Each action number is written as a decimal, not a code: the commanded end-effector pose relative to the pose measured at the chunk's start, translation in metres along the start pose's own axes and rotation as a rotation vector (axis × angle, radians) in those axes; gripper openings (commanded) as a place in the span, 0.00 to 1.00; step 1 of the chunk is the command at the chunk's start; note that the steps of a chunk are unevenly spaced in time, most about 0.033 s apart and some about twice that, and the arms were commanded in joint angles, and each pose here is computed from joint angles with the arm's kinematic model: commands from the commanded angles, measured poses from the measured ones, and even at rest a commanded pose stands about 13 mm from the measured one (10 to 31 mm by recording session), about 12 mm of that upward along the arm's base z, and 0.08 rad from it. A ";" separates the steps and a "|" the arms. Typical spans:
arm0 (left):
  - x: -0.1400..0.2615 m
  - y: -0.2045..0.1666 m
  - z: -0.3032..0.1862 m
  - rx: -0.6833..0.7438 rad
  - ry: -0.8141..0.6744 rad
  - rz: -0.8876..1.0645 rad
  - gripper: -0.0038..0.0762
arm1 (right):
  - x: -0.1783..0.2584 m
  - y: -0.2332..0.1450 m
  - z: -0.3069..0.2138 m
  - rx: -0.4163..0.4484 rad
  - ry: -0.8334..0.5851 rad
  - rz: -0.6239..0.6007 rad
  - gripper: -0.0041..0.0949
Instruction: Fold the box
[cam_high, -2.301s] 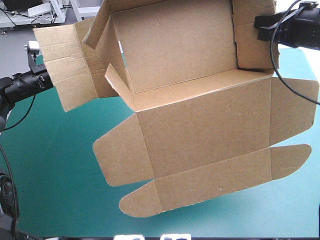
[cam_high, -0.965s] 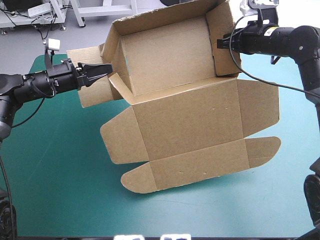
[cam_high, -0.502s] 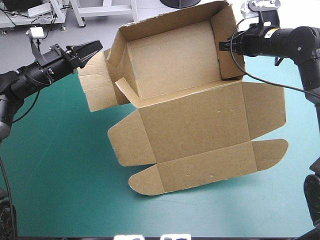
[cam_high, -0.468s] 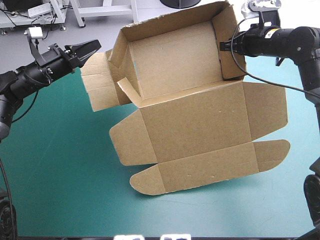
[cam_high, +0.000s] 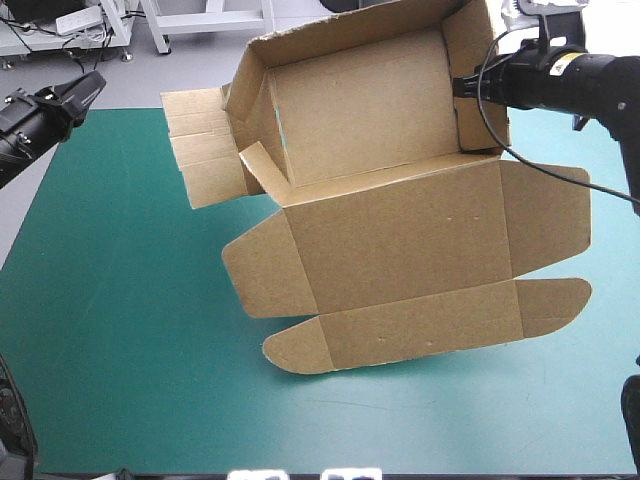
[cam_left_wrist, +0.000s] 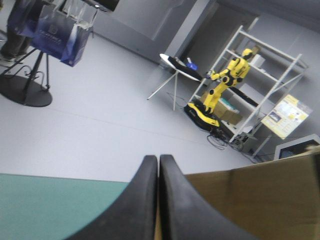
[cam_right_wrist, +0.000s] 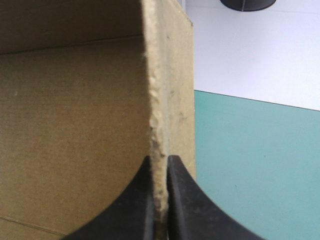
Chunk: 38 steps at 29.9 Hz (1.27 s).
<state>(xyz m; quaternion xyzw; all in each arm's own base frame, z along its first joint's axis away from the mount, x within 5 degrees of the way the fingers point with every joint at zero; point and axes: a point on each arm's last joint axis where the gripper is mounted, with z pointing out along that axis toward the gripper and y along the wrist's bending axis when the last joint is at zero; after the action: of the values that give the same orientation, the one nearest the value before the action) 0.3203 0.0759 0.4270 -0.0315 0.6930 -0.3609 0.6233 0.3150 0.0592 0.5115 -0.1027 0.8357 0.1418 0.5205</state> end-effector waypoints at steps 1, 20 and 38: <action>-0.011 -0.002 -0.007 0.024 -0.020 0.006 0.04 | -0.026 0.017 -0.061 -0.024 -0.221 -0.003 0.04; 0.032 -0.002 0.026 0.236 0.233 -0.043 0.04 | -0.031 0.049 -0.150 -0.146 -0.380 -0.007 0.04; 0.036 -0.061 0.024 0.443 0.290 -0.085 0.04 | -0.032 0.036 -0.095 -0.151 -0.283 0.019 0.04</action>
<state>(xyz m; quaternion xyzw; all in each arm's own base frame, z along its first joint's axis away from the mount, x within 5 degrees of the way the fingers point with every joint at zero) 0.3335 0.0153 0.3952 0.0873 0.7237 -0.4833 0.4848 0.2407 0.0603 0.5688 -0.1256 0.7834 0.1966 0.5761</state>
